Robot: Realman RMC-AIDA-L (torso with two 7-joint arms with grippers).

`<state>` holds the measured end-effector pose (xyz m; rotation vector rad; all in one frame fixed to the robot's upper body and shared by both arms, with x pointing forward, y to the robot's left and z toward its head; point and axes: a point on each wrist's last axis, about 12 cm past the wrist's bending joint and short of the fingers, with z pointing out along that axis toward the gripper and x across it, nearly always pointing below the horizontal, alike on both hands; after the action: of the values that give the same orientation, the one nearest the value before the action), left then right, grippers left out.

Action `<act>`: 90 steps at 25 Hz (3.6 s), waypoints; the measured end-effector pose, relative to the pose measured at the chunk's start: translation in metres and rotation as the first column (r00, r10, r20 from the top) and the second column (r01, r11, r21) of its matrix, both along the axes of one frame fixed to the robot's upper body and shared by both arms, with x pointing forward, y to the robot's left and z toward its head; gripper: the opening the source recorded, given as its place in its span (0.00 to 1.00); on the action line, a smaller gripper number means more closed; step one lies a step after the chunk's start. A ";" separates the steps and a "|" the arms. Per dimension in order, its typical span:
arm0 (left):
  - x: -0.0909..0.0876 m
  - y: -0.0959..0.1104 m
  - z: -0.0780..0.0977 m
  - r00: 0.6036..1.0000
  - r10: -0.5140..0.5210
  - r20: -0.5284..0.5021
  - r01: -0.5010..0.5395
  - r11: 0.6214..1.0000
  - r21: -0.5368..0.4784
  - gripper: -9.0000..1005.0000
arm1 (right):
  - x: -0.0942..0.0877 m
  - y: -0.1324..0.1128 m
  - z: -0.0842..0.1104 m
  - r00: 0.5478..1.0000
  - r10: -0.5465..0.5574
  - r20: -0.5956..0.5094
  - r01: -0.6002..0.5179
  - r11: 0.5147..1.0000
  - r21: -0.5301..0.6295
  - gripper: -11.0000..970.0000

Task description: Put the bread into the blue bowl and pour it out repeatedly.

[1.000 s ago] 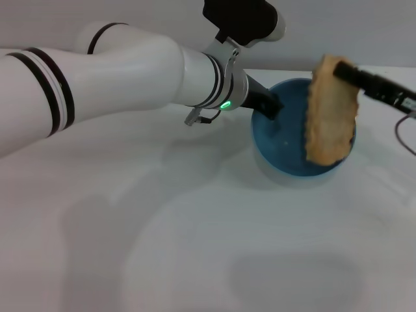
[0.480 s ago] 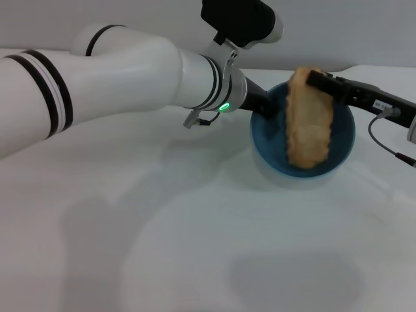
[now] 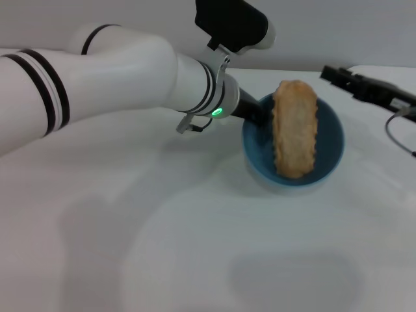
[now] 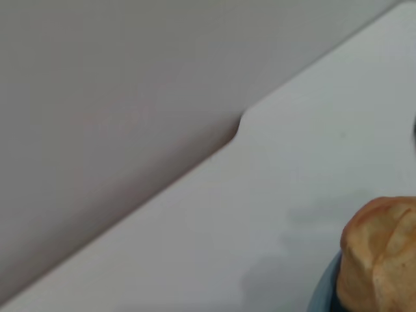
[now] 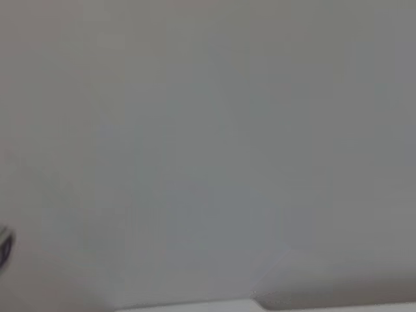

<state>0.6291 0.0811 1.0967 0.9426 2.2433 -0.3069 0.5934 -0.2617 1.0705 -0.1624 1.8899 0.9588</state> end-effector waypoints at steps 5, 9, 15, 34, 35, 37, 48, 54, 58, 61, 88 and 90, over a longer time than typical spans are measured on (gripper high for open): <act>-0.001 0.006 -0.001 0.997 0.015 -0.075 -0.013 1.000 0.021 0.01 | 0.005 -0.038 0.024 0.993 -0.080 0.082 0.085 0.995 -0.058 0.53; -0.006 0.004 -0.003 0.992 0.001 -0.123 0.003 0.999 0.032 0.01 | 0.005 -0.065 0.037 0.980 -0.163 0.118 0.169 0.985 -0.043 0.53; -0.021 -0.010 -0.006 0.977 -0.047 -0.208 0.048 0.999 0.001 0.01 | 0.002 -0.079 0.025 0.969 -0.235 0.076 0.242 0.964 -0.113 0.53; -0.032 -0.019 -0.020 0.983 -0.098 -0.153 0.103 0.994 0.023 0.06 | -0.005 -0.070 0.001 0.964 -0.266 0.000 0.263 0.955 -0.139 0.53; -0.032 -0.019 -0.020 0.984 -0.099 -0.149 0.104 0.994 0.023 0.06 | -0.005 -0.070 0.001 0.964 -0.266 0.000 0.263 0.955 -0.139 0.53; -0.031 -0.019 -0.020 0.985 -0.095 -0.142 0.098 0.995 0.017 0.07 | -0.005 -0.070 0.001 0.964 -0.266 0.000 0.263 0.955 -0.139 0.53; -0.022 -0.017 -0.009 0.991 -0.057 -0.124 0.053 0.998 -0.036 0.13 | -0.005 -0.072 -0.001 0.959 -0.282 -0.005 0.278 0.948 -0.154 0.53; -0.010 -0.007 0.004 0.999 -0.004 -0.046 0.000 0.996 -0.094 0.26 | -0.001 -0.072 -0.011 0.957 -0.290 -0.006 0.275 0.913 -0.302 0.53; 0.004 0.011 0.018 0.991 0.095 0.097 -0.076 0.979 -0.189 0.40 | 0.000 -0.068 -0.019 0.967 -0.253 0.042 0.247 0.878 -0.410 0.53; 0.006 0.018 0.020 0.977 0.146 0.153 -0.108 0.966 -0.235 0.52 | 0.001 -0.068 -0.019 0.968 -0.242 0.069 0.248 0.870 -0.426 0.53; -0.045 0.077 -0.052 0.836 0.417 0.357 -0.268 0.878 -0.397 0.73 | -0.053 -0.066 -0.054 0.793 -0.460 0.400 0.583 0.764 -0.275 0.53; -0.048 0.079 -0.054 0.833 0.421 0.358 -0.272 0.877 -0.396 0.73 | -0.056 -0.064 -0.055 0.793 -0.460 0.398 0.580 0.771 -0.265 0.53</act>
<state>0.5814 0.1599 1.0424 0.3554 1.8220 -0.2608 0.5377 -0.3259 1.0151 0.0029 1.6620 0.1601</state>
